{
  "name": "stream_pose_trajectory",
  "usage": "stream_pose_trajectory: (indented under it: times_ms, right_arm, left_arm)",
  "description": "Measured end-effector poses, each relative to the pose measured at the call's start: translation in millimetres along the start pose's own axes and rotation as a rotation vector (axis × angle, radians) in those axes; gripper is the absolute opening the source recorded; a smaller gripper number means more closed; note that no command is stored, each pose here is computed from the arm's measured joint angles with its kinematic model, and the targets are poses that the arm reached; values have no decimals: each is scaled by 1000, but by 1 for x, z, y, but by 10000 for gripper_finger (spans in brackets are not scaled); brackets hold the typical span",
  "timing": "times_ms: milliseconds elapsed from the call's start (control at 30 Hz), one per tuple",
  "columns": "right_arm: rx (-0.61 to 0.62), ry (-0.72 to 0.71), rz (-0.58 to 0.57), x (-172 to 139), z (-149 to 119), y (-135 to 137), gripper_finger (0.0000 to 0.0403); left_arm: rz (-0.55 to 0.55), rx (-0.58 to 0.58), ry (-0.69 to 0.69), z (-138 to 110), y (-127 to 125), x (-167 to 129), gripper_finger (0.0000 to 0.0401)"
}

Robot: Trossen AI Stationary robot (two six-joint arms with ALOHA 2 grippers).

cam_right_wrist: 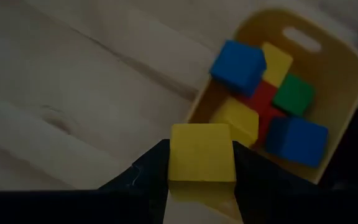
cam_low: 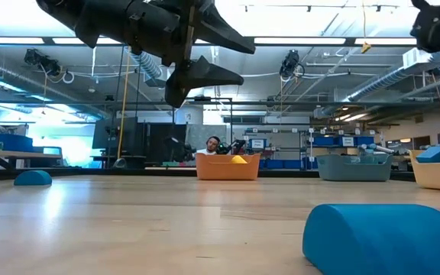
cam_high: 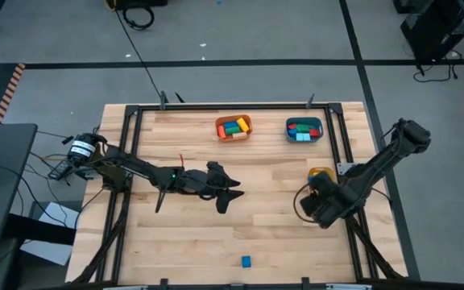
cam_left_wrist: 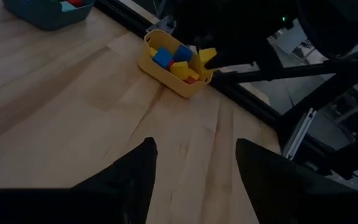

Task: Sort blocks by size
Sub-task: Put the yellow cube block into the yellow bin, then put the blue half circle block into the blue bin

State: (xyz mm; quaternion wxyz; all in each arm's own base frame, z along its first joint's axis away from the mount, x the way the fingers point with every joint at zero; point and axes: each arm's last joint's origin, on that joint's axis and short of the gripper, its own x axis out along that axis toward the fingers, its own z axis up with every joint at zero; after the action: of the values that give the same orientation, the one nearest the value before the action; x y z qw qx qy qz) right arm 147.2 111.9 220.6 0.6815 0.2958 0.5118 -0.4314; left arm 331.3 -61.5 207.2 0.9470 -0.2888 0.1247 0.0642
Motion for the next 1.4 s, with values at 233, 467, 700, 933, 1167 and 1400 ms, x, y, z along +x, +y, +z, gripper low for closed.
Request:
stream_pose_trajectory:
  times_ms: [233,467,700,933,1167,1400]
  right_arm:
    - [28,81,-124,23,-8,-14,156]
    - [11,72,-157,33,-9,-22,171]
    - [-23,72,-159,33,-9,-22,208]
    - [-67,-3,-137,26,-6,-20,229]
    - [-97,-211,-11,5,-3,-10,224]
    - [-59,-407,156,5,-4,5,223]
  left_arm:
    - [4,1,5,-1,0,0,228]
    - [4,0,5,-1,0,0,228]
    - [6,0,5,0,1,0,227]
    - [24,71,-9,0,1,0,227]
    - [32,259,0,-4,-3,-2,227]
    - [179,247,31,-6,-3,-13,219]
